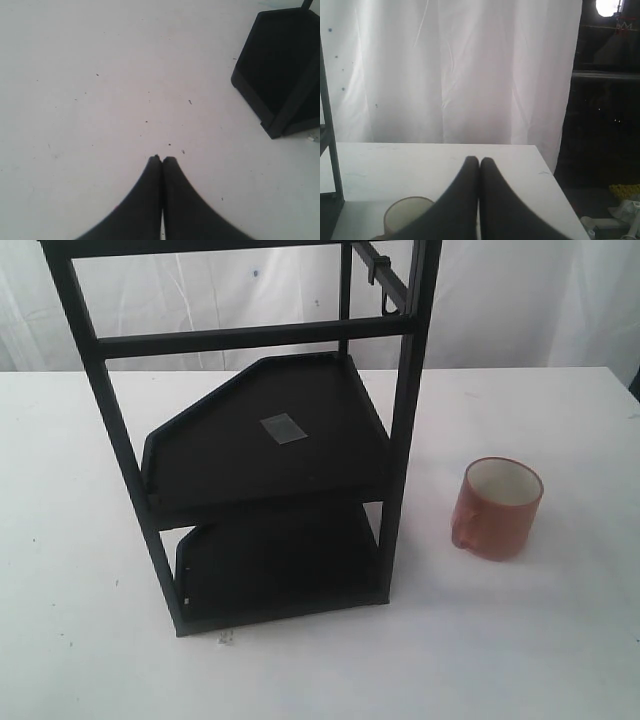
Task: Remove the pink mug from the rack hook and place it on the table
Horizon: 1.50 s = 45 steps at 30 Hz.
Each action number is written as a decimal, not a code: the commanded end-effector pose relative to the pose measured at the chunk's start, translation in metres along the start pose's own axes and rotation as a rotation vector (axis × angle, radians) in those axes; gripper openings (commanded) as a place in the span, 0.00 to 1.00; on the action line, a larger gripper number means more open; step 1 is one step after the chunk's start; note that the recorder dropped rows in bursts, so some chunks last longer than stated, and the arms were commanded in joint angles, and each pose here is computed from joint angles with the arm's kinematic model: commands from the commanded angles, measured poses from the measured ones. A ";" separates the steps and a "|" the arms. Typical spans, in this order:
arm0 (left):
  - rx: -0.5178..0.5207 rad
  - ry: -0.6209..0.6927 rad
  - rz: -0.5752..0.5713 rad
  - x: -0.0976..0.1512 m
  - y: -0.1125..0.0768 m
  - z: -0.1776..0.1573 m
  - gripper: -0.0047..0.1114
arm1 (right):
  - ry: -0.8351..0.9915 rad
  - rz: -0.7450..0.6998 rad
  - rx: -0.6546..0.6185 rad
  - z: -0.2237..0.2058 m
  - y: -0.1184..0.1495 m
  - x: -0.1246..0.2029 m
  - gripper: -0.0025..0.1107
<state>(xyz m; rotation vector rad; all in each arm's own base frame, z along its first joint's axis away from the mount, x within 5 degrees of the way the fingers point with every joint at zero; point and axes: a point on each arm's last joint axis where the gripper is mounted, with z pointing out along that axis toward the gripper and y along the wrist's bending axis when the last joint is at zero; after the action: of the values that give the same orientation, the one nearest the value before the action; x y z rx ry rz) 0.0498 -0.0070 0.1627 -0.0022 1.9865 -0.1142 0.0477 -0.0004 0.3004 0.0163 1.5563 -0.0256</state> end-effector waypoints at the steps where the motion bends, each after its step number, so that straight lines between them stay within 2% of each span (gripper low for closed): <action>1: 0.006 -0.005 -0.006 0.000 0.000 0.000 0.04 | -0.046 0.037 0.010 0.004 -0.001 0.009 0.02; 12: 0.006 -0.005 -0.006 0.000 0.000 0.000 0.04 | 0.030 0.043 0.013 0.011 -0.001 0.040 0.02; 20: 0.006 -0.005 -0.006 0.000 0.000 0.000 0.04 | 0.022 0.044 0.013 0.015 -0.001 0.057 0.02; 28: 0.006 -0.005 -0.006 0.000 0.000 0.000 0.04 | 0.062 0.031 -0.049 0.017 0.003 0.074 0.02; 45: 0.006 -0.005 -0.006 0.000 0.000 0.000 0.04 | 0.089 -0.010 -0.065 0.018 0.004 0.098 0.02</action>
<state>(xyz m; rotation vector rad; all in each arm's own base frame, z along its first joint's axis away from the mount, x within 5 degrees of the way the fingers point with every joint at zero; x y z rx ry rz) 0.0498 -0.0070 0.1627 -0.0022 1.9865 -0.1142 0.0674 0.0025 0.2015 -0.0244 1.6729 0.0315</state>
